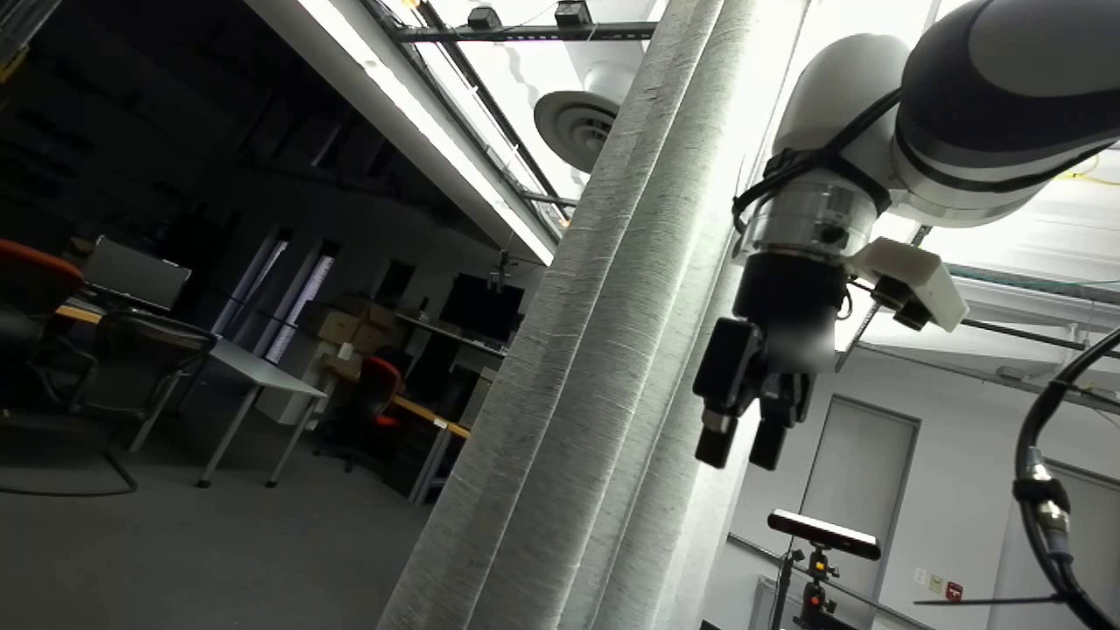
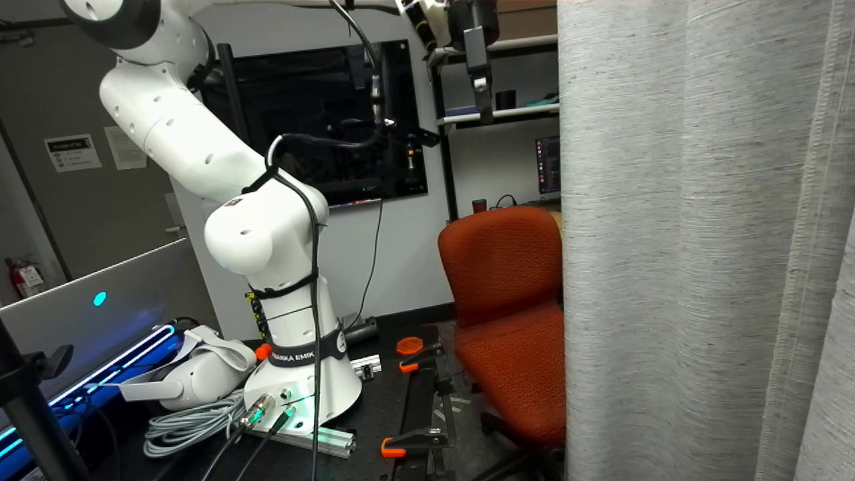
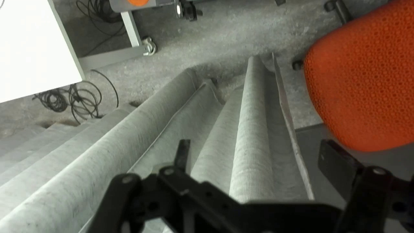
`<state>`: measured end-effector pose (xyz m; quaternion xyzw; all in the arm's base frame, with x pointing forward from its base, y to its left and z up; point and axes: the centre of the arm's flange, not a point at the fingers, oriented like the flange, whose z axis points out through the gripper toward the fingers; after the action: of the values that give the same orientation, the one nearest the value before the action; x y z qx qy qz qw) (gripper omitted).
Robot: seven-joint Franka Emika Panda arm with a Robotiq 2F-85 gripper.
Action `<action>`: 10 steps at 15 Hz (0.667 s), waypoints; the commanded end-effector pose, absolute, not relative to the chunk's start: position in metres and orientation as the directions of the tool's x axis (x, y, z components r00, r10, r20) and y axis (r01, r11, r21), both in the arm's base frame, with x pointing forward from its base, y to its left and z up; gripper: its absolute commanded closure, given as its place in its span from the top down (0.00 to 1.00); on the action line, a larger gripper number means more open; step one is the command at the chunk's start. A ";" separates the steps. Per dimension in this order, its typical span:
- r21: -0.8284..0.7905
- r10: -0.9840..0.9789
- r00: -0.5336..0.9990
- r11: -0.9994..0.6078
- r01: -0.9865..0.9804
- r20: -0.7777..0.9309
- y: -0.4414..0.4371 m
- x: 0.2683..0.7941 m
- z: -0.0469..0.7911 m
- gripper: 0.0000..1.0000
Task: Move the curtain to the right
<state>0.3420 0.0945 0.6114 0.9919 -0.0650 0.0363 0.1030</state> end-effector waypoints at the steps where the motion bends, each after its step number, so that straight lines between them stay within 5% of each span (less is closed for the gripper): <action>1: 0.200 -0.105 0.954 -0.966 -0.165 0.282 0.095 0.344 0.646 1.00; 6: 0.145 -0.081 0.848 -0.972 -0.182 0.524 0.103 0.356 0.677 1.00; 10: 0.135 -0.074 0.868 -0.978 -0.160 0.491 0.104 0.357 0.676 1.00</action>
<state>0.3567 0.1041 0.6764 0.9627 -0.0606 0.2495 0.0857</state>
